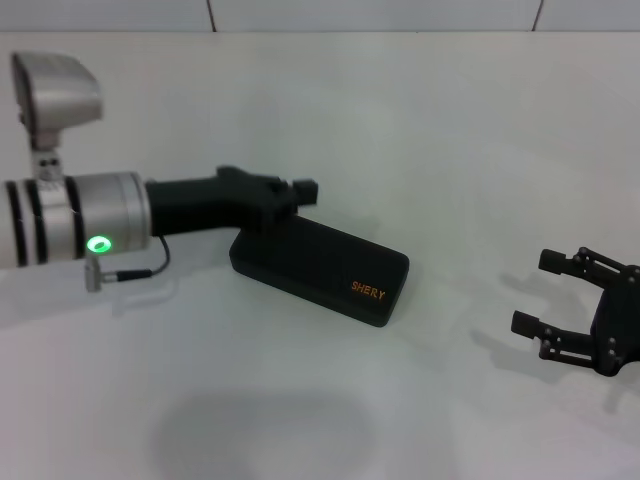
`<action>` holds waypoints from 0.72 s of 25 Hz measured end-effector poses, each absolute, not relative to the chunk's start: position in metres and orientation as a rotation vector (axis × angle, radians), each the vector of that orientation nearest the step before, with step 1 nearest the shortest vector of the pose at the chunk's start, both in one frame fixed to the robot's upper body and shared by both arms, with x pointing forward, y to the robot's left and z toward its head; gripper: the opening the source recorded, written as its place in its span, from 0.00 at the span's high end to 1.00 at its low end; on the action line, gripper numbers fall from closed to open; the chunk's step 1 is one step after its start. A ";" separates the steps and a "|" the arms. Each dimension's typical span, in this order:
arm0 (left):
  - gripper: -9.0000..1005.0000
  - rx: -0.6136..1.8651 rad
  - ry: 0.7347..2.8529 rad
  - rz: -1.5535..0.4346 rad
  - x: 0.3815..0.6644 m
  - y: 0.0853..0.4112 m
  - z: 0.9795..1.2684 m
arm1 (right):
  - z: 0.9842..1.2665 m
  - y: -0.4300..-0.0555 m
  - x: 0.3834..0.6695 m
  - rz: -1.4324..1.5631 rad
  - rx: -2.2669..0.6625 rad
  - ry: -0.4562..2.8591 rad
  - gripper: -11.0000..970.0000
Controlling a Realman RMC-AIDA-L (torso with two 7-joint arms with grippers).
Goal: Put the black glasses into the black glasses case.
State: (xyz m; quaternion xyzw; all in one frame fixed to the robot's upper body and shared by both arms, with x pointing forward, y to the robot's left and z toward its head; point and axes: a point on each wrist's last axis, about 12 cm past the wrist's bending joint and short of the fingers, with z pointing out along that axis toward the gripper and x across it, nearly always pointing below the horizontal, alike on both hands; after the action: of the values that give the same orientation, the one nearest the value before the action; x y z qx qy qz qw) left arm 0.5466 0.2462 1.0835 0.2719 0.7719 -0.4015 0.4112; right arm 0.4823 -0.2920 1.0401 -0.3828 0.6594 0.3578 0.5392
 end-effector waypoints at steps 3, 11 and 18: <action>0.93 0.702 1.866 -1.016 0.544 0.257 1.091 | 1.044 -0.290 0.483 0.868 -0.924 1.540 0.13; 0.93 0.980 1.634 -0.977 0.507 0.280 1.090 | 1.054 -0.282 0.483 0.942 -0.991 1.453 0.13; 0.92 1.003 1.673 -0.944 0.466 0.299 1.067 | 1.047 -0.276 0.470 0.961 -1.033 1.415 0.13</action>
State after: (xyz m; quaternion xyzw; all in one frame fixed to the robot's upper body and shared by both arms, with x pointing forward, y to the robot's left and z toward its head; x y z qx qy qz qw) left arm 0.4661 0.2988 1.0668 0.4088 0.6823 -0.3850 0.4682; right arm 0.4700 -0.2763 1.0471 -0.4346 0.5957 0.4044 0.5411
